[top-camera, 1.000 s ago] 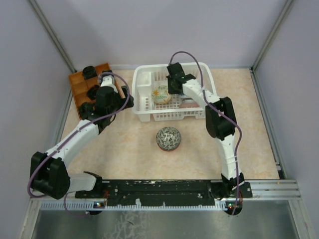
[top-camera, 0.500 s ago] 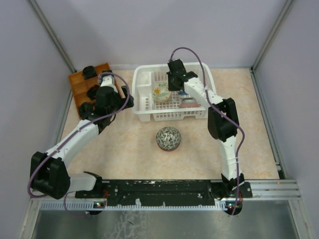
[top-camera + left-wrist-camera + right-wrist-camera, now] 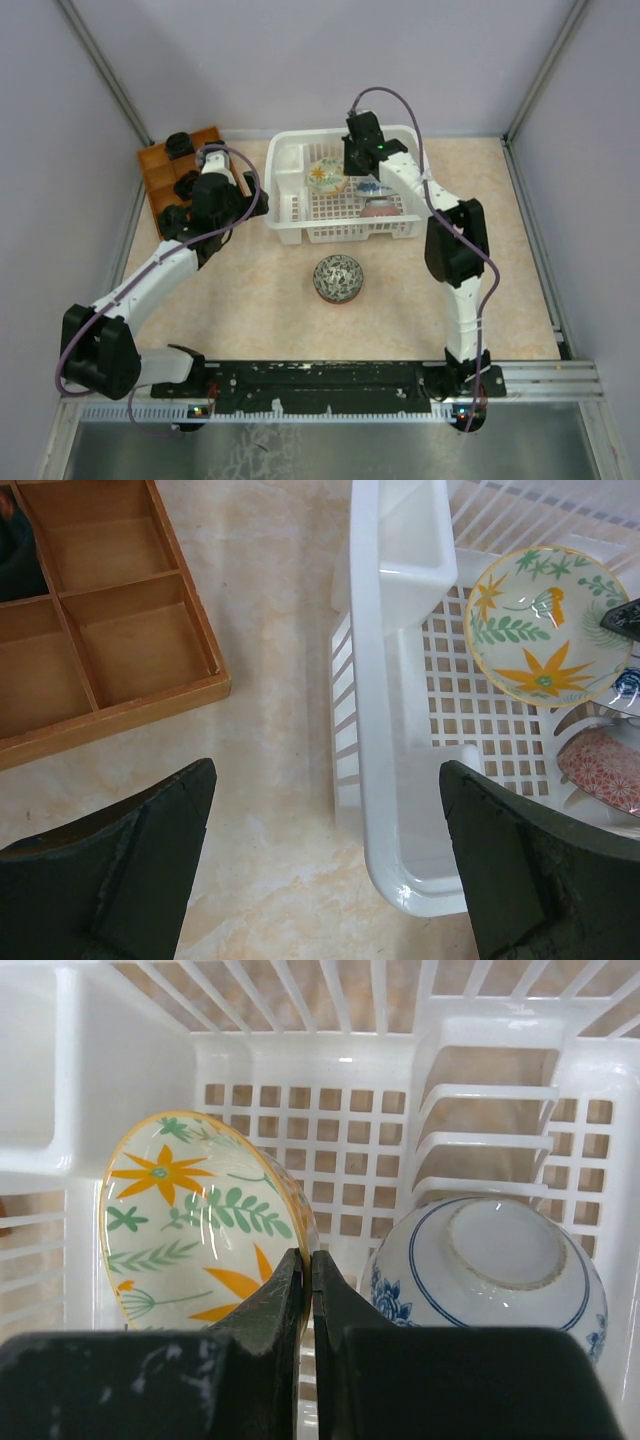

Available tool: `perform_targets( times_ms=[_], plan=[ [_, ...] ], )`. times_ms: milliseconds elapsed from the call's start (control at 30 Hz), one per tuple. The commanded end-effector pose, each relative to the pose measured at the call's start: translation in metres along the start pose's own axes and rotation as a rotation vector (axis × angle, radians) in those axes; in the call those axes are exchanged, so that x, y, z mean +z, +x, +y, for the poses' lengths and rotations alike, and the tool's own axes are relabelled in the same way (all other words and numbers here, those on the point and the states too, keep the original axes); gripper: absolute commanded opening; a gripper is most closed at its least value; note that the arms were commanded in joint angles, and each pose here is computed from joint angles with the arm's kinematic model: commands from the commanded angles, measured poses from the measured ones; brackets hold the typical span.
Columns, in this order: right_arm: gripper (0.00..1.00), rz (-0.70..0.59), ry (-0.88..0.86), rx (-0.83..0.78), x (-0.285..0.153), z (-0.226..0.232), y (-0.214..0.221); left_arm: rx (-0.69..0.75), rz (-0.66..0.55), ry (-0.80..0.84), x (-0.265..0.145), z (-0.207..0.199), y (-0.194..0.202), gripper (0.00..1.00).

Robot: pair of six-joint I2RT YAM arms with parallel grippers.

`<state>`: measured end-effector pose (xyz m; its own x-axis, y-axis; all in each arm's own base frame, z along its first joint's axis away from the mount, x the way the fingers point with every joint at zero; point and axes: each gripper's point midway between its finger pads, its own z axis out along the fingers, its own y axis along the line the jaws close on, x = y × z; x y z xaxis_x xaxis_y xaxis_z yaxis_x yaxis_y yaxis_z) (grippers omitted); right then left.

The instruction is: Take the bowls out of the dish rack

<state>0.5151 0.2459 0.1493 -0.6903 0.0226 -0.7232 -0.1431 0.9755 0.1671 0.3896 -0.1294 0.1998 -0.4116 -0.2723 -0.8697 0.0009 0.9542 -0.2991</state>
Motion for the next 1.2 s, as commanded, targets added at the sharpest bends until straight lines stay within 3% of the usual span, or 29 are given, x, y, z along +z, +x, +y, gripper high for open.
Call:
perform_targets(
  times_ms=[0, 233, 667, 867, 1167],
  plan=[
    [0.0, -0.168, -0.085, 0.051, -0.043, 0.014, -0.057, -0.008, -0.023, 0.007, 0.003, -0.003, -0.007, 0.99],
    [0.0, -0.213, -0.12, 0.092, -0.065, 0.01, -0.065, -0.007, -0.03, 0.006, 0.003, -0.003, -0.01, 0.99],
    [0.0, -0.354, -0.151, 0.146, -0.17, -0.011, -0.084, -0.012, -0.05, 0.01, -0.002, -0.005, -0.018, 0.99],
    [0.0, -0.381, -0.133, 0.171, -0.224, -0.028, -0.063, -0.016, -0.056, 0.024, -0.007, -0.007, -0.021, 0.99],
    [0.0, -0.373, -0.129, 0.221, -0.297, -0.053, 0.006, -0.014, -0.089, 0.038, -0.016, -0.01, -0.032, 0.99]
  ],
)
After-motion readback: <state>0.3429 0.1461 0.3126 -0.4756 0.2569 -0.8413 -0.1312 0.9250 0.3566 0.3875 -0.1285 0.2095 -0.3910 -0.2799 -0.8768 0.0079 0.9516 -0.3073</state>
